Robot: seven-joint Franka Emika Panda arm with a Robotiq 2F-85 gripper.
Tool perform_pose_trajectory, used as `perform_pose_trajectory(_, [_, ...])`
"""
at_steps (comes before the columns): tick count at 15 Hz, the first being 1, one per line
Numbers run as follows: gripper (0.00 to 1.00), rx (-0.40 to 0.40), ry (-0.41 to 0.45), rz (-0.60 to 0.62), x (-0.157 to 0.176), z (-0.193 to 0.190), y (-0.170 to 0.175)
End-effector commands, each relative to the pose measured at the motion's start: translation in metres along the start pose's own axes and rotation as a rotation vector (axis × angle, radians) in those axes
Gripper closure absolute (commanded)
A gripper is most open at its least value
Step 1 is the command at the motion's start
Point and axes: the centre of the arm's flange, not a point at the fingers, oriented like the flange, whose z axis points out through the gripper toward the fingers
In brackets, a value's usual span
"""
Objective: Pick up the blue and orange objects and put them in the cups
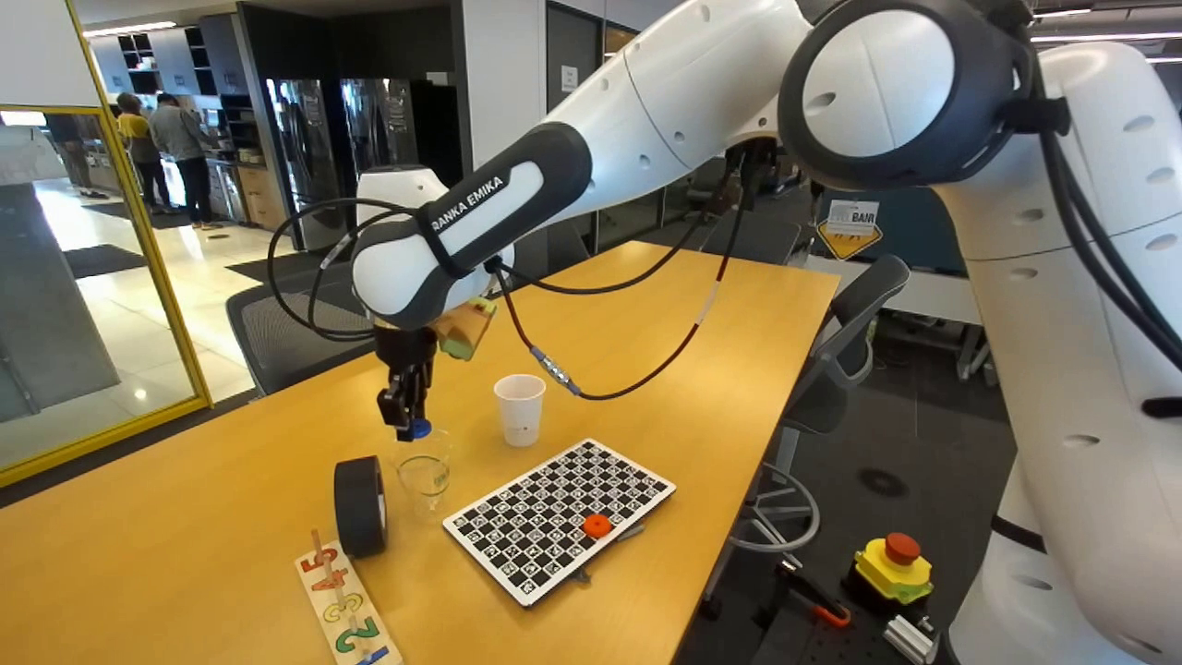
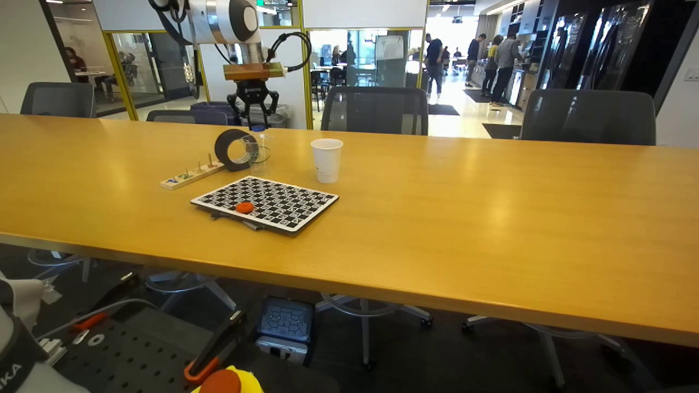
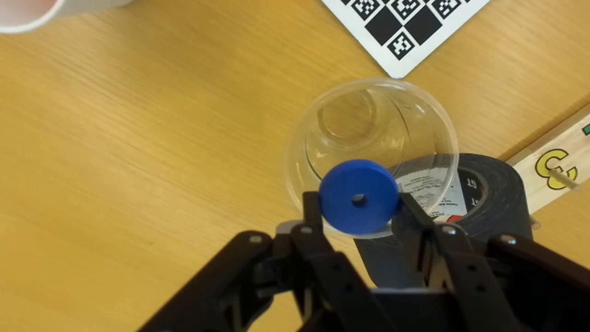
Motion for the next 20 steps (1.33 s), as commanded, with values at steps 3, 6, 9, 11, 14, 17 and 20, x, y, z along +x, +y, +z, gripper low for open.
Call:
perform_pose_trajectory(3, [0.45,0.023,-0.026,-0.030,0.027,0.004,0.017])
perform_pose_trajectory(6, [0.17,0.037,-0.044,-0.029,0.028,0.006,0.018])
perform_pose_trajectory(9, [0.00,0.039,-0.056,-0.025,0.024,0.003,0.015])
perform_pose_trajectory(11, [0.00,0.025,-0.062,-0.008,0.013,-0.002,0.011])
perform_pose_trajectory(14, [0.00,0.006,-0.065,0.027,-0.017,-0.014,0.004])
perform_pose_trajectory(17, [0.00,0.011,-0.082,0.035,-0.050,-0.022,-0.006])
perform_pose_trajectory(20, [0.00,0.009,-0.097,0.065,-0.089,-0.024,-0.020])
